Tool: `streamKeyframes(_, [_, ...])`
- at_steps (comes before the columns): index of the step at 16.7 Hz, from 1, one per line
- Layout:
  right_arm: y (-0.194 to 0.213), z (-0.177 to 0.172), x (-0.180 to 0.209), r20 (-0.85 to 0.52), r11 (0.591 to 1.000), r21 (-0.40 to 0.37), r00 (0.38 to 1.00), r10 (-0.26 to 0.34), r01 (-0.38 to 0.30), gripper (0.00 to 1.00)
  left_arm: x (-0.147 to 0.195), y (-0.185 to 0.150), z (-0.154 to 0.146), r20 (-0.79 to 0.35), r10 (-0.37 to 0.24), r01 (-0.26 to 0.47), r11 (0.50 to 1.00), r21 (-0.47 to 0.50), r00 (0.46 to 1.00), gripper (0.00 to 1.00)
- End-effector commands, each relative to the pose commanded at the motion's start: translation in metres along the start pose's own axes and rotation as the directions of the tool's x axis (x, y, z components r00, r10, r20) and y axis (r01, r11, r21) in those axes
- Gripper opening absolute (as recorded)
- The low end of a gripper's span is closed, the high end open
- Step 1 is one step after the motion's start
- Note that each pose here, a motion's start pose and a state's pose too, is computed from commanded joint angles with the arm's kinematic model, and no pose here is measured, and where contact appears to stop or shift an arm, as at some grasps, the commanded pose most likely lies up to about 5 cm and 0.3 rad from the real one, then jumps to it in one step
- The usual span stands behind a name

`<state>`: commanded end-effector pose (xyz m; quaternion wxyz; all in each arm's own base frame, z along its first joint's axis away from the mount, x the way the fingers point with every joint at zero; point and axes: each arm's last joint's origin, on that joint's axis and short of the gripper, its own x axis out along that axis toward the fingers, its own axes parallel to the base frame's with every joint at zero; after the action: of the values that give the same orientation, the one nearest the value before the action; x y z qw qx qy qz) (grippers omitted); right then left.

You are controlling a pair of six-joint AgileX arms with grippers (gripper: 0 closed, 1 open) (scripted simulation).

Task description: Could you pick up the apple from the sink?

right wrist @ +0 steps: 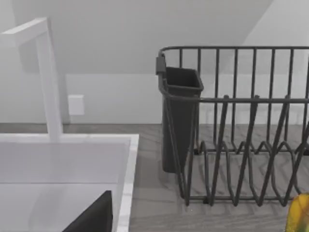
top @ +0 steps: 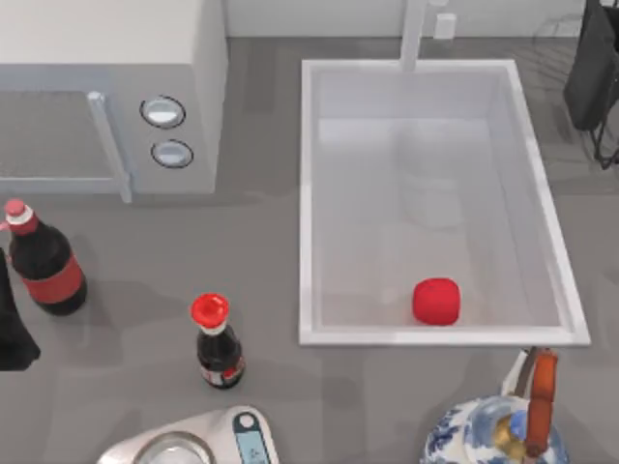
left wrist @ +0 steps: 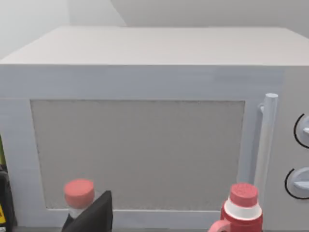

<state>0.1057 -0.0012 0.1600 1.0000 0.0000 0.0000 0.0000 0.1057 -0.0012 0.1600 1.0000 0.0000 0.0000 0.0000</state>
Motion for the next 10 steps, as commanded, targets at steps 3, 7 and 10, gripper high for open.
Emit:
streamKeyframes(3, [0.0, 0.002, 0.0, -0.007, 1.0, 0.003, 1.0, 0.003, -0.003, 1.0, 0.0, 0.0, 0.0, 0.0, 0.0, 0.0, 1.0, 0.0, 1.0, 1.0])
streamKeyframes(7, [0.005, 0.028, 0.003, -0.108, 0.998, 0.045, 0.993, 0.044, -0.039, 1.0, 0.0, 0.0, 0.0, 0.0, 0.0, 0.0, 1.0, 0.0, 1.0, 1.0])
streamKeyframes(10, [0.013, 0.059, 0.017, -0.263, 0.993, 0.096, 0.96, 0.094, -0.071, 1.0, 0.0, 0.0, 0.0, 0.0, 0.0, 0.0, 1.0, 0.0, 1.0, 1.0])
